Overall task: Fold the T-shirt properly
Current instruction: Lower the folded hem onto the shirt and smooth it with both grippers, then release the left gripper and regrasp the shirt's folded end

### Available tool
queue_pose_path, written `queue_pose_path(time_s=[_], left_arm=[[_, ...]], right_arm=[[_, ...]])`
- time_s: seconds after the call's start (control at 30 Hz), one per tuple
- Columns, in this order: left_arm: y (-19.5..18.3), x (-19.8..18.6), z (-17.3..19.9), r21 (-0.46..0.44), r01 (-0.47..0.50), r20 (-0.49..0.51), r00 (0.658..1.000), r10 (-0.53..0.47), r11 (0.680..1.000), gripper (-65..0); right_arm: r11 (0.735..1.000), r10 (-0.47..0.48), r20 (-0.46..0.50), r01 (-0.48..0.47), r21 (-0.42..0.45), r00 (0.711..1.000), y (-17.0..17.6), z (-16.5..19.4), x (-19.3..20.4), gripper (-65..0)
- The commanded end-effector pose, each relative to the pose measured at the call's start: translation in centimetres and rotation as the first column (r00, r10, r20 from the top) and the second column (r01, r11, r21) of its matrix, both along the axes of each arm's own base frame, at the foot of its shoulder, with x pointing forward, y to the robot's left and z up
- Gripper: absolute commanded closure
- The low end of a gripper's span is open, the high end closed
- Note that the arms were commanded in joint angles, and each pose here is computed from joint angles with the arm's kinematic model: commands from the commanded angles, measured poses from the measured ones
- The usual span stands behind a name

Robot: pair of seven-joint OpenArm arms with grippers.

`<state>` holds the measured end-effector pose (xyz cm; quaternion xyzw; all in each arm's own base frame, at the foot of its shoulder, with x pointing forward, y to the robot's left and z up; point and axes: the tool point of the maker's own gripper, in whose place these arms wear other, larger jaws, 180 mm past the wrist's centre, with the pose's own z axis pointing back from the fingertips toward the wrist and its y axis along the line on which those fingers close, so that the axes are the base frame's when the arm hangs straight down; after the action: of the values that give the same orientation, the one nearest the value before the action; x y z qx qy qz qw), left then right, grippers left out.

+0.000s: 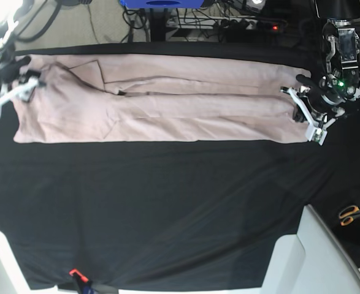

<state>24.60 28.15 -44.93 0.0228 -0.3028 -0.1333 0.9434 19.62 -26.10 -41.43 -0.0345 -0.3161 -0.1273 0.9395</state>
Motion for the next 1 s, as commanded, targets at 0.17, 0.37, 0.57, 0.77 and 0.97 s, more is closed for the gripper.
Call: queue_pose_path(time_s=[0.17, 0.37, 0.57, 0.77, 0.97], left_arm=[[0.7, 0.6, 0.9, 0.014, 0.0, 0.032, 0.999, -0.001, 1.0, 0.0], [1.0, 0.5, 1.0, 0.016, -0.007, 0.032, 0.999, 0.007, 1.0, 0.0], [1.1, 0.5, 1.0, 0.018, -0.011, 0.032, 0.999, 0.01, 1.0, 0.0], [1.2, 0.5, 1.0, 0.019, -0.012, 0.032, 0.999, 0.011, 1.0, 0.0], [1.3, 0.3, 0.8, 0.018, -0.015, 0.024, 1.0, 0.015, 1.0, 0.0]], right_arm=[[0.969, 0.244, 0.043, -0.245, 0.032, 0.969, 1.5, -0.3, 4.5, -16.5], [0.967, 0.231, -0.029, -0.226, 0.116, 0.973, 0.4, -3.6, 5.4, -2.0], [0.969, 0.217, -0.008, -0.214, 0.119, 0.976, -1.1, -4.1, 7.1, -2.3], [0.972, 0.173, 0.003, -0.171, 0.161, 0.985, -2.9, -5.8, 8.5, -2.4], [0.975, 0.122, 0.01, -0.121, 0.184, 0.993, -5.5, -6.7, 9.6, -2.6]])
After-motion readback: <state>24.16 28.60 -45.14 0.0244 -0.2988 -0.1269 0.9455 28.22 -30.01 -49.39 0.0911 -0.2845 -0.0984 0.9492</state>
